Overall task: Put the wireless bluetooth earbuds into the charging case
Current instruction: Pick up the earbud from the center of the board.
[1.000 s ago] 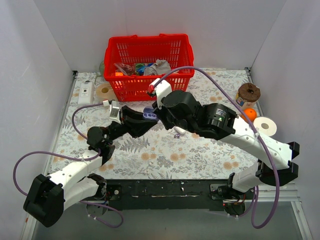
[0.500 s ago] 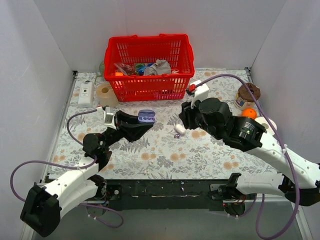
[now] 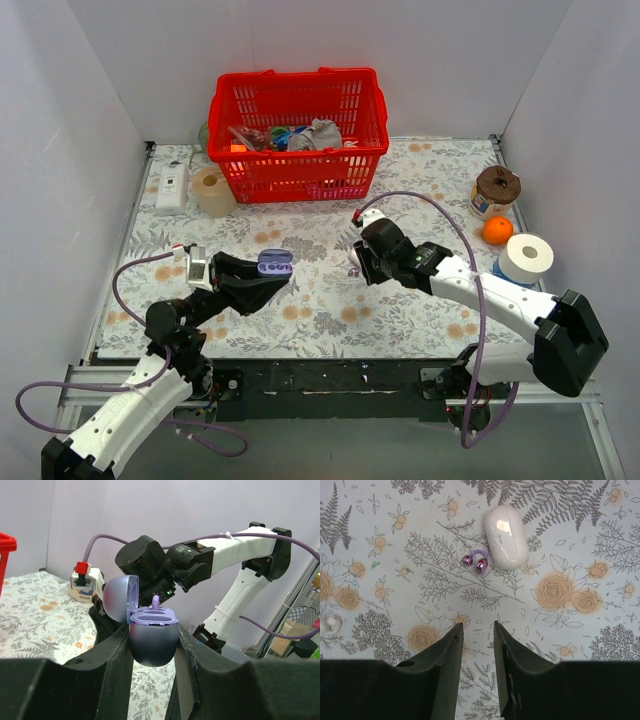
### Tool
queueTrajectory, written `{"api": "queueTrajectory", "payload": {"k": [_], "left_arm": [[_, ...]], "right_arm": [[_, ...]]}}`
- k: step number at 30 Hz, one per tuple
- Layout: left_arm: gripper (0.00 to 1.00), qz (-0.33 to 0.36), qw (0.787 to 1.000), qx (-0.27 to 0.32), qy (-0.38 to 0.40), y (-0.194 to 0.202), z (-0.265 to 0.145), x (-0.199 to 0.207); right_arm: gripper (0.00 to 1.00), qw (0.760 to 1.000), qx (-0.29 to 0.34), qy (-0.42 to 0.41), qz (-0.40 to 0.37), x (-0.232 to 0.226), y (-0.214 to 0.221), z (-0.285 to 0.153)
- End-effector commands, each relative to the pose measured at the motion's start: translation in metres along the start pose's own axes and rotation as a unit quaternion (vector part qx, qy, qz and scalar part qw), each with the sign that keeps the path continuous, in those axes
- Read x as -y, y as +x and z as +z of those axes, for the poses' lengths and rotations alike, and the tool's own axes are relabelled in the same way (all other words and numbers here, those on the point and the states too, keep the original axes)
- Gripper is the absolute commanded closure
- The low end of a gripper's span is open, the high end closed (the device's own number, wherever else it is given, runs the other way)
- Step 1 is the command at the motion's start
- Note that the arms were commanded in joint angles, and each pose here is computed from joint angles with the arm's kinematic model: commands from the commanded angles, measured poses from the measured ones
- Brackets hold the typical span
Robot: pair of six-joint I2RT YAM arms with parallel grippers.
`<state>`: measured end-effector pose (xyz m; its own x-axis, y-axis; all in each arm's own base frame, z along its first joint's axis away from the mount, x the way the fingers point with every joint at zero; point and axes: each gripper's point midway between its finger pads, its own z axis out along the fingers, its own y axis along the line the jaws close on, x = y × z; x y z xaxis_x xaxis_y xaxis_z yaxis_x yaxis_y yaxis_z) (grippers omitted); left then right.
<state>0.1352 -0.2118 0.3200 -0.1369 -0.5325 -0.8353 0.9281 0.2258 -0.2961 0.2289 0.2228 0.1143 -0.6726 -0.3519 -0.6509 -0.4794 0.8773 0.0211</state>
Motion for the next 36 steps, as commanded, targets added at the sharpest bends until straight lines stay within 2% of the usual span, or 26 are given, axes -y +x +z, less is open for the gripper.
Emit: {"api": "queueTrajectory", "payload": {"k": [1,5,11,27,33,36], "left_arm": [[1.00,-0.022,0.999,-0.019,-0.030,0.013,-0.005,-0.011],[1.00,-0.024,0.999,-0.025,-0.030,0.015,-0.005,-0.011],[1.00,-0.029,0.999,-0.030,-0.029,0.020,-0.005,-0.013],[1.00,-0.029,0.998,-0.042,-0.032,0.026,-0.006,-0.016],[1.00,-0.033,0.998,-0.043,-0.033,0.028,-0.007,-0.017],[1.00,-0.034,0.998,-0.042,-0.034,0.028,-0.007,-0.017]], "right_arm": [[0.61,0.997,0.038,-0.031,0.054,0.000,-0.029,0.021],[0.61,0.996,0.006,-0.046,0.073,0.000,-0.021,0.041],[0.55,0.994,-0.030,-0.058,0.092,-0.005,-0.017,0.060],[0.57,0.990,-0.078,-0.025,0.115,0.005,-0.005,0.091],[0.60,0.989,-0.092,-0.018,0.112,0.009,0.003,0.099],[0.68,0.990,-0.095,-0.020,0.105,0.010,0.006,0.100]]}}
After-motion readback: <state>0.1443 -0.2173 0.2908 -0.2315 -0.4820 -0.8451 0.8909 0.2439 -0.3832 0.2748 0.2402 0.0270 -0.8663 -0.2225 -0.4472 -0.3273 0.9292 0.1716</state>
